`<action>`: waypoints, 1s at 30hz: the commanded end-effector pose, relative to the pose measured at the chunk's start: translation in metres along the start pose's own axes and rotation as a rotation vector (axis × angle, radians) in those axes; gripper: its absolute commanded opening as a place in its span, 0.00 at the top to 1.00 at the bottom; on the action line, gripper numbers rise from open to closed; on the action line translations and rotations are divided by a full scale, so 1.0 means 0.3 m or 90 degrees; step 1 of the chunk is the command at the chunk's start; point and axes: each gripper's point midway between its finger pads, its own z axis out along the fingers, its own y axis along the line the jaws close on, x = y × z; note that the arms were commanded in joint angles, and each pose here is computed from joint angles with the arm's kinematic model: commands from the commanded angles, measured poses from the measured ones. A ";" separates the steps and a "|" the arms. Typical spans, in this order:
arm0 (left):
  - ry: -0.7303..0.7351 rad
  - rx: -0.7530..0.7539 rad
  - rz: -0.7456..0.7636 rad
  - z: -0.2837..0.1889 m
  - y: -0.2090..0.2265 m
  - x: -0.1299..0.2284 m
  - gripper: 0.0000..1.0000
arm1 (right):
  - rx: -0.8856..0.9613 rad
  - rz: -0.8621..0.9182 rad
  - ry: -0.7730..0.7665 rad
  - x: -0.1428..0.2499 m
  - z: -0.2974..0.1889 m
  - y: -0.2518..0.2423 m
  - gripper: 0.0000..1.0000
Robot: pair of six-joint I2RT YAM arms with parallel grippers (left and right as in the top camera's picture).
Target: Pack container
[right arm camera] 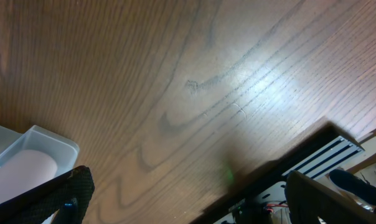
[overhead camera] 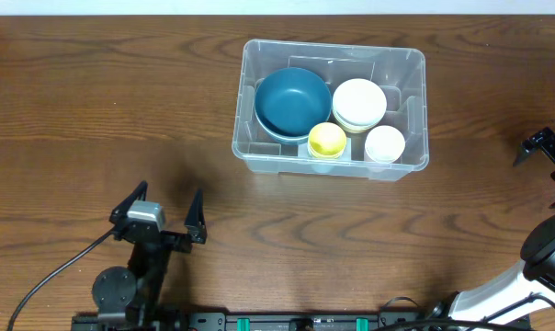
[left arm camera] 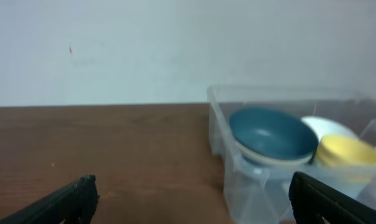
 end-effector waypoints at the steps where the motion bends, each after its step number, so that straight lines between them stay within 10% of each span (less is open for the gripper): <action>1: -0.003 0.007 0.049 0.003 -0.004 0.011 0.02 | -0.006 0.015 -0.014 0.003 -0.024 -0.013 0.01; 30: 0.018 0.007 0.093 0.067 0.024 0.195 0.02 | -0.006 0.015 -0.014 0.003 -0.024 -0.013 0.01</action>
